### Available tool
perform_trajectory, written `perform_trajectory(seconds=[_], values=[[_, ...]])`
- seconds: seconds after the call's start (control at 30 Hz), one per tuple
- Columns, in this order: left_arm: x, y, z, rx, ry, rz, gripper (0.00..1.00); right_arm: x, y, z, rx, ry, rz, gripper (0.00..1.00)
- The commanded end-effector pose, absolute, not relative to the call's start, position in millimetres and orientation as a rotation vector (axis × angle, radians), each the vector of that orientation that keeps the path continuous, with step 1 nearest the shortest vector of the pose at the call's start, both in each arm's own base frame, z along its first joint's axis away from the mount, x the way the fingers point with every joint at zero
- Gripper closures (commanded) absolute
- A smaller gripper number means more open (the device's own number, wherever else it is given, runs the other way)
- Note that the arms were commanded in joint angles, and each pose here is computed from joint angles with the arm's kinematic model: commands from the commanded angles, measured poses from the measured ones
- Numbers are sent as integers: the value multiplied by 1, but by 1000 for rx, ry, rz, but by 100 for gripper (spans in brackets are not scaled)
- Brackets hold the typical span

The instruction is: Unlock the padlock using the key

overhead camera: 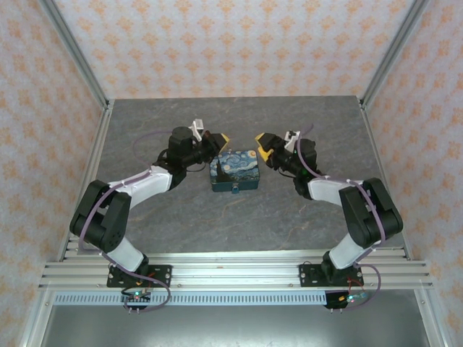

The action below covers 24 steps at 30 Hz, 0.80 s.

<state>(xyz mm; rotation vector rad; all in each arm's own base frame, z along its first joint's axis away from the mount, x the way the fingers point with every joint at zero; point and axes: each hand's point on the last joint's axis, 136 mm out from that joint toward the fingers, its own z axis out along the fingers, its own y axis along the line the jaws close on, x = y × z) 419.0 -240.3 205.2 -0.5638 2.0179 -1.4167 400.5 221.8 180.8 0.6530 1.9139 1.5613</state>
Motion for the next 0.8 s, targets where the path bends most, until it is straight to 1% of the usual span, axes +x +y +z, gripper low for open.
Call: perform_trajectory(seconds=[0.0,0.13,0.33,0.57,0.77], values=[[428,-233,233,-599,1885,-1402,100,412,221,229,742,1635,1651,40],[433,-226,243,-668,1803,-1400,100,415,237,244,747,1574,1675,41],[437,-215,252,-772,1690,-1387,100,422,263,262,762,1478,1785,44],[438,-207,253,-854,1616,-1399,100,426,289,260,740,1494,1826,50],[439,-206,255,-866,1603,-1396,100,425,305,259,698,1518,1859,53]])
